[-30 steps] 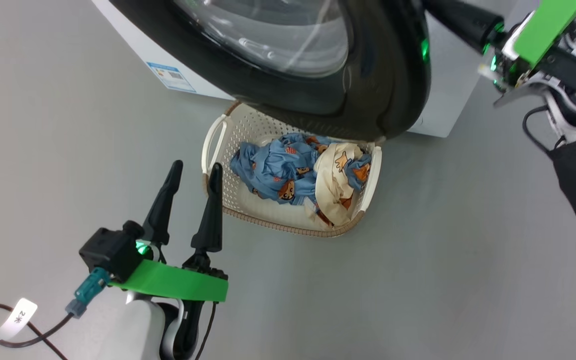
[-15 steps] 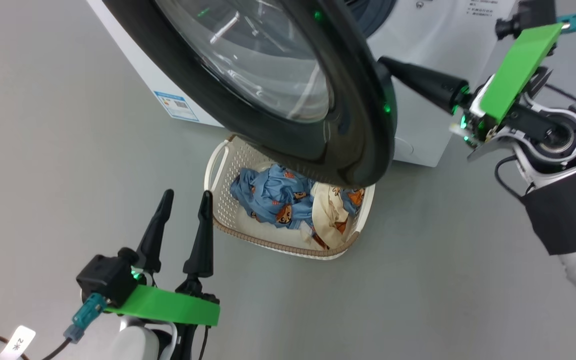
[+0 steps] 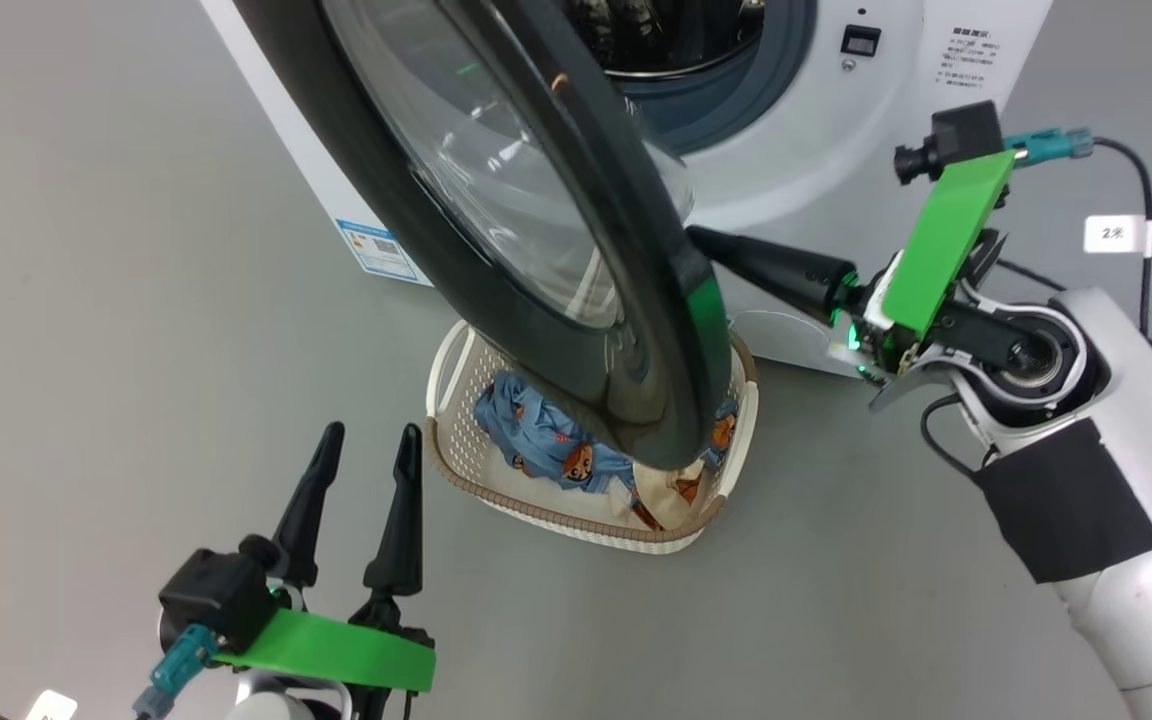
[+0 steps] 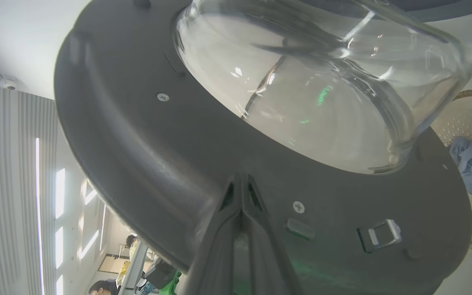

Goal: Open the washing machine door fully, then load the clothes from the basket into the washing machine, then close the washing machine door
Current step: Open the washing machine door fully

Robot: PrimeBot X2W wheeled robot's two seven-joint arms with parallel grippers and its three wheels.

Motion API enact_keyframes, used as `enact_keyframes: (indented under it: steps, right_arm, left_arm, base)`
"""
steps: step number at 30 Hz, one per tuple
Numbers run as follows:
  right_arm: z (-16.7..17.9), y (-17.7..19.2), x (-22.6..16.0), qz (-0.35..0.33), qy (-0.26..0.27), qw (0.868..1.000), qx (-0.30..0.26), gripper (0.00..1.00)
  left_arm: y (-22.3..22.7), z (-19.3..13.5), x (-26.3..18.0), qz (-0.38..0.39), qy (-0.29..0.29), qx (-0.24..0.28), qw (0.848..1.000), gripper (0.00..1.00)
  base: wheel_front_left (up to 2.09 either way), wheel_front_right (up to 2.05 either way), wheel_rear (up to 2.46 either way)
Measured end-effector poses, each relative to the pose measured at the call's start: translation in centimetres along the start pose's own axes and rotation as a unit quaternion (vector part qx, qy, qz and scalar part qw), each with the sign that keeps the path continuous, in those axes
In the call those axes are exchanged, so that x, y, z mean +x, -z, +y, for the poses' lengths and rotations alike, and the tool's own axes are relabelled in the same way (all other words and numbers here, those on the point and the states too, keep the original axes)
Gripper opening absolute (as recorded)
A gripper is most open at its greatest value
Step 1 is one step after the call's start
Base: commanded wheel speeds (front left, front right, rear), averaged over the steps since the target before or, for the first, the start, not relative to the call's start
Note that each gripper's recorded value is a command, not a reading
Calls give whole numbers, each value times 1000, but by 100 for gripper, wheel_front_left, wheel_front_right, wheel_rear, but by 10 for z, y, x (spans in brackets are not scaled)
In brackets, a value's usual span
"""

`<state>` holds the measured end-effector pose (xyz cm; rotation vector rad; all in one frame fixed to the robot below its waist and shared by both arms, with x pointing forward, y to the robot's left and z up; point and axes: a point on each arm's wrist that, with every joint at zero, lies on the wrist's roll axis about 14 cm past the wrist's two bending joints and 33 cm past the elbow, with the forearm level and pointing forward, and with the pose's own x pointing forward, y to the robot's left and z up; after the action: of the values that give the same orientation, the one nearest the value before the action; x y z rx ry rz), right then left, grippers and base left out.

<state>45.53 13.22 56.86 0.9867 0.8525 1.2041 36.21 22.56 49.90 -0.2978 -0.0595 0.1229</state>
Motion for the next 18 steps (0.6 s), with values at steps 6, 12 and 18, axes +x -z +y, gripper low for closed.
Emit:
enact_keyframes:
  steps: [6,12,18]
  right_arm:
    - [15,30,15,38,-24,999,7,0]
    - [25,55,26,72,-44,996,13,0]
    - [32,67,32,85,-54,995,16,0]
  left_arm:
    - [-4,7,-8,-6,-10,0,1000,100]
    - [-4,12,-16,-4,-19,-1,1000,100]
    - [-6,14,-18,-8,-23,0,1000,100]
  base:
    - [0,0,0]
    - [0,0,0]
    - [0,0,0]
